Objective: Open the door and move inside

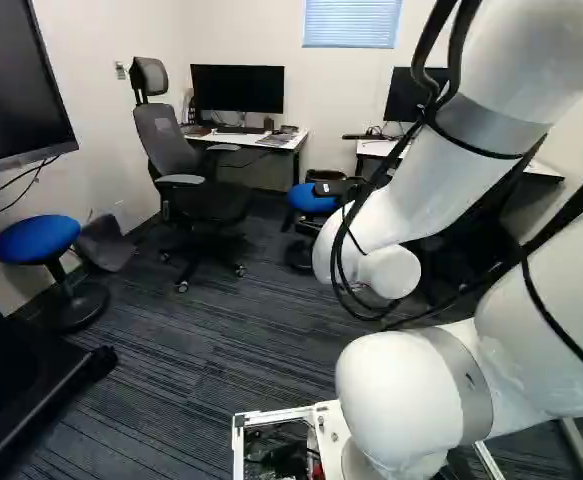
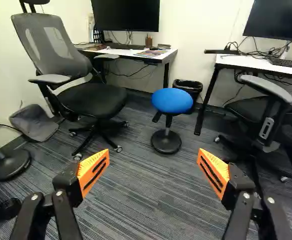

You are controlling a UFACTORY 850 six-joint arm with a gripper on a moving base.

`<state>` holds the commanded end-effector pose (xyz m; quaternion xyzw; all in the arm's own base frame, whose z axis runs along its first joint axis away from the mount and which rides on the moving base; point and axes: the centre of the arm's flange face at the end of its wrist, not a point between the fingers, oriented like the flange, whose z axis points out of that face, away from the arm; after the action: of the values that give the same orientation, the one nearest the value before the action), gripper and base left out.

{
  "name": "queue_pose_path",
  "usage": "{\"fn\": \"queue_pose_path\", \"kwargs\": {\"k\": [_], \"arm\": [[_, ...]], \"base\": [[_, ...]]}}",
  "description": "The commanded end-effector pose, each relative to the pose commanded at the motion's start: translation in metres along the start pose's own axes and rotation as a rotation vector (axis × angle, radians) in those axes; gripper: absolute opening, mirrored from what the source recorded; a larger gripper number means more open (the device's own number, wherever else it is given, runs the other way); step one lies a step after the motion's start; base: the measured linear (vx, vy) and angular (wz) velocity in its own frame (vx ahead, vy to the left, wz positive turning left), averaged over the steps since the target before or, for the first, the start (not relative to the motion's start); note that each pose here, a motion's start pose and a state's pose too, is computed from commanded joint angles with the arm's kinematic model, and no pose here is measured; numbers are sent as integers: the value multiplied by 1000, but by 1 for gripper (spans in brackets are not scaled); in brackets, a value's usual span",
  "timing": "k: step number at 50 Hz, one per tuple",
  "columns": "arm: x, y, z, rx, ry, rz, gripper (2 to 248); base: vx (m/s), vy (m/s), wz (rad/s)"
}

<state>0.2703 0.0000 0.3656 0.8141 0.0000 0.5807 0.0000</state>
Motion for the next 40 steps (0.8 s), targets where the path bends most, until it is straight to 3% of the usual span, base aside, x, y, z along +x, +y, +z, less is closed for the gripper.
{"fn": "queue_pose_path", "kwargs": {"k": [30, 40], "arm": [[0, 0, 0, 0, 0, 0, 247], [0, 0, 0, 0, 0, 0, 247]], "base": [[178, 46, 209], [183, 16, 68]]}}
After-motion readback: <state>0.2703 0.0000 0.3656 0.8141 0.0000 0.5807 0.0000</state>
